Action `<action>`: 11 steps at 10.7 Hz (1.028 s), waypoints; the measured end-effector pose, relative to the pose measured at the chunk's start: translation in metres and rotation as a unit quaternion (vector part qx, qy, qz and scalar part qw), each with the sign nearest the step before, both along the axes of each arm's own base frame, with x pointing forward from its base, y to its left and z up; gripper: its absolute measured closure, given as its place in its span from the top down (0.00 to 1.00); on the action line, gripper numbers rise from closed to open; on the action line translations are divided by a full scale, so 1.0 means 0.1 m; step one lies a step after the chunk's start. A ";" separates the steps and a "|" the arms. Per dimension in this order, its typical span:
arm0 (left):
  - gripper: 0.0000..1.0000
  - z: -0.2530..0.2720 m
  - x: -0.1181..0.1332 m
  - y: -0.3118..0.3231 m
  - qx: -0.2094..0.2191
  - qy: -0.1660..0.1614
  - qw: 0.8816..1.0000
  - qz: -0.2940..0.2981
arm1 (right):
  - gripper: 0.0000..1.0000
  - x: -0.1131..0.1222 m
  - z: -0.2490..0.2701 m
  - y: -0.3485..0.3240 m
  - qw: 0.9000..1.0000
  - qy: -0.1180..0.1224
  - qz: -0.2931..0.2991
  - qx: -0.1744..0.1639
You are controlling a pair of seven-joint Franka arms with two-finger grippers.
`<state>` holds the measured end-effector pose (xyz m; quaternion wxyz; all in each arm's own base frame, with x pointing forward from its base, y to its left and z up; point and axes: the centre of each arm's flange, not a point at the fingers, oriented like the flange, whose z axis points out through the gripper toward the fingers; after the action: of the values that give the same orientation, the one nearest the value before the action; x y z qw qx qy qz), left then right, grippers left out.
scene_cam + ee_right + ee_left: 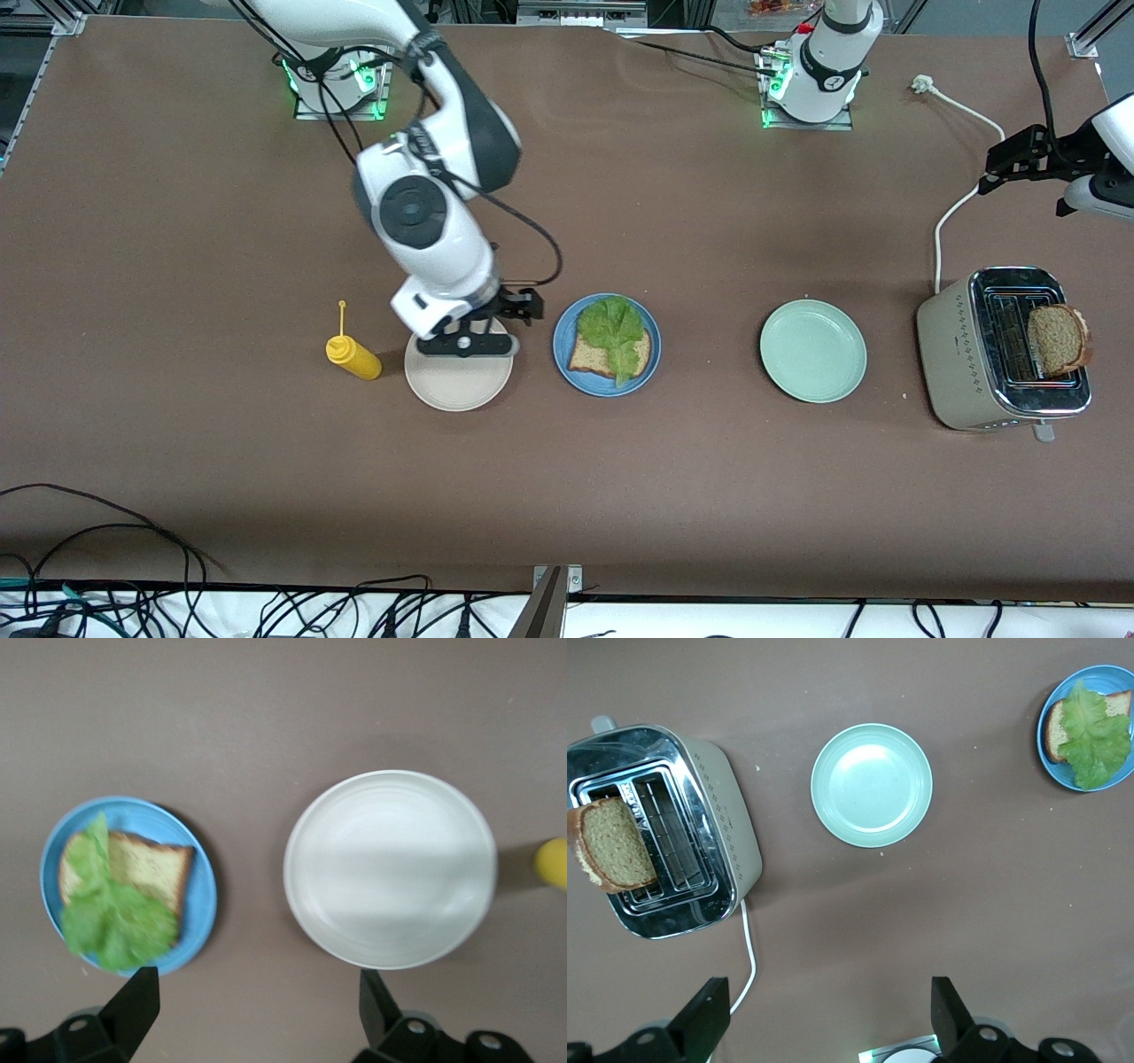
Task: Make sandwich in blue plate with both arms
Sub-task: 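Move the right gripper back toward the yellow mustard bottle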
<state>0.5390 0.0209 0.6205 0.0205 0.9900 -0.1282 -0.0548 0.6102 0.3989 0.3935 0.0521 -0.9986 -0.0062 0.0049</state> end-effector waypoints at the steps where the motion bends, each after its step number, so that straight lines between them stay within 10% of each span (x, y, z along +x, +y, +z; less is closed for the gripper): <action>1: 1.00 0.00 0.00 0.03 0.000 0.000 1.000 0.003 | 1.00 0.04 0.08 -0.26 0.999 0.008 0.044 0.009; 4: 1.00 -0.02 -0.01 0.24 0.000 0.003 1.000 0.022 | 1.00 0.14 0.22 -1.21 0.981 0.024 0.191 0.033; 11: 1.00 -0.22 0.12 0.98 0.000 -0.020 0.996 0.085 | 1.00 0.24 0.47 -3.13 0.887 -0.007 0.454 0.087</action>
<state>0.5508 0.1192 0.5989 0.0221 0.9983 -0.0438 -0.0328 0.6340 0.0860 0.4401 0.1311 -0.8782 -0.4596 0.0204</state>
